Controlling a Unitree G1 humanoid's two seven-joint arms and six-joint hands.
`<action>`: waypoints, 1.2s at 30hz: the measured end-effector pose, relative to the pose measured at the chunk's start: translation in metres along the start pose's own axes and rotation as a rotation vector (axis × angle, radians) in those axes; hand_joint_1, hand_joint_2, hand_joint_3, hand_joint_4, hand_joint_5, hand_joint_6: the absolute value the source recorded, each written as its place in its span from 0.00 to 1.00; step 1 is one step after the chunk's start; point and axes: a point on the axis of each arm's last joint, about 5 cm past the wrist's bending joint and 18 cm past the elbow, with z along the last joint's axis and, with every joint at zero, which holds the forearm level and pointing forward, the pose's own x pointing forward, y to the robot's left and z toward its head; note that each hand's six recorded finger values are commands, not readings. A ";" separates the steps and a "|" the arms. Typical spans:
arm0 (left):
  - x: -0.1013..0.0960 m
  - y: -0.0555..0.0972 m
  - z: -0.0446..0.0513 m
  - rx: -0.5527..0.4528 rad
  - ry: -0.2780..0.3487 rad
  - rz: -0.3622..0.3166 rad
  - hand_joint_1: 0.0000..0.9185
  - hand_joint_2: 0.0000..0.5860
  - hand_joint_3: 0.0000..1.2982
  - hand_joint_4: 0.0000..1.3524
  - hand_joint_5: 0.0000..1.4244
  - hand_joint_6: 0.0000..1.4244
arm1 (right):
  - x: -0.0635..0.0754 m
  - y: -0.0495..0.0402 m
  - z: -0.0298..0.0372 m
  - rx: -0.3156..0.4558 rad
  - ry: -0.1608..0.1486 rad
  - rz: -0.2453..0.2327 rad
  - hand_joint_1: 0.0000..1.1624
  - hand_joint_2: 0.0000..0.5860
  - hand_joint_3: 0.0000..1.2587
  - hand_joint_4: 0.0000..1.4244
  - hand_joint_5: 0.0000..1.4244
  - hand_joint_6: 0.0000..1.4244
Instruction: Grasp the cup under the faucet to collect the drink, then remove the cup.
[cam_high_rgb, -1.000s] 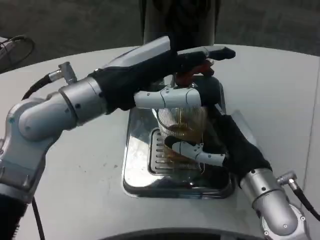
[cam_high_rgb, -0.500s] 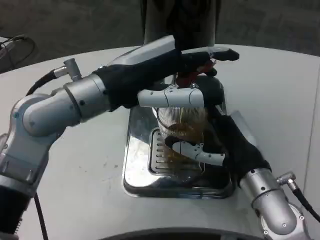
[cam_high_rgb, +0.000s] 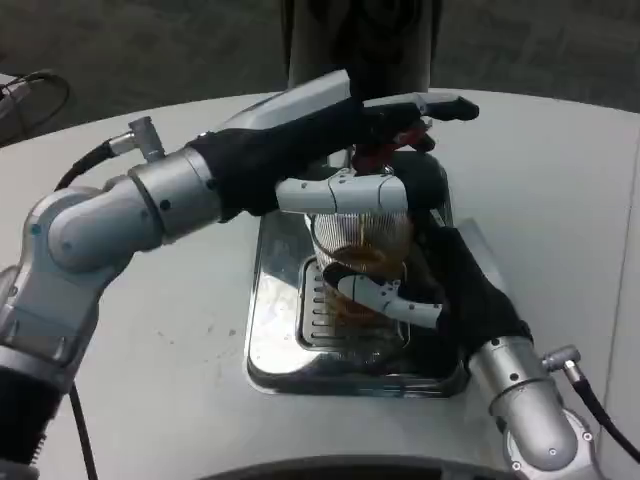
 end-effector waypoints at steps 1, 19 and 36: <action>0.000 0.000 -0.0001 0.000 0.000 0.000 0.00 0.13 0.12 0.06 0.14 0.10 | 0.000 0.0008 0.0003 0.001 -0.003 0.002 0.65 0.35 0.00 0.06 0.10 0.09; -0.002 0.002 -0.0011 0.008 0.007 -0.001 0.00 0.13 0.12 0.06 0.14 0.10 | 0.000 0.0239 0.0015 -0.003 -0.027 -0.036 0.64 0.37 0.08 0.11 0.11 0.07; -0.003 0.002 -0.0025 0.015 0.009 -0.004 0.00 0.14 0.12 0.07 0.14 0.10 | -0.001 0.0455 0.0004 0.043 -0.010 -0.121 0.68 0.39 0.20 0.23 0.22 0.10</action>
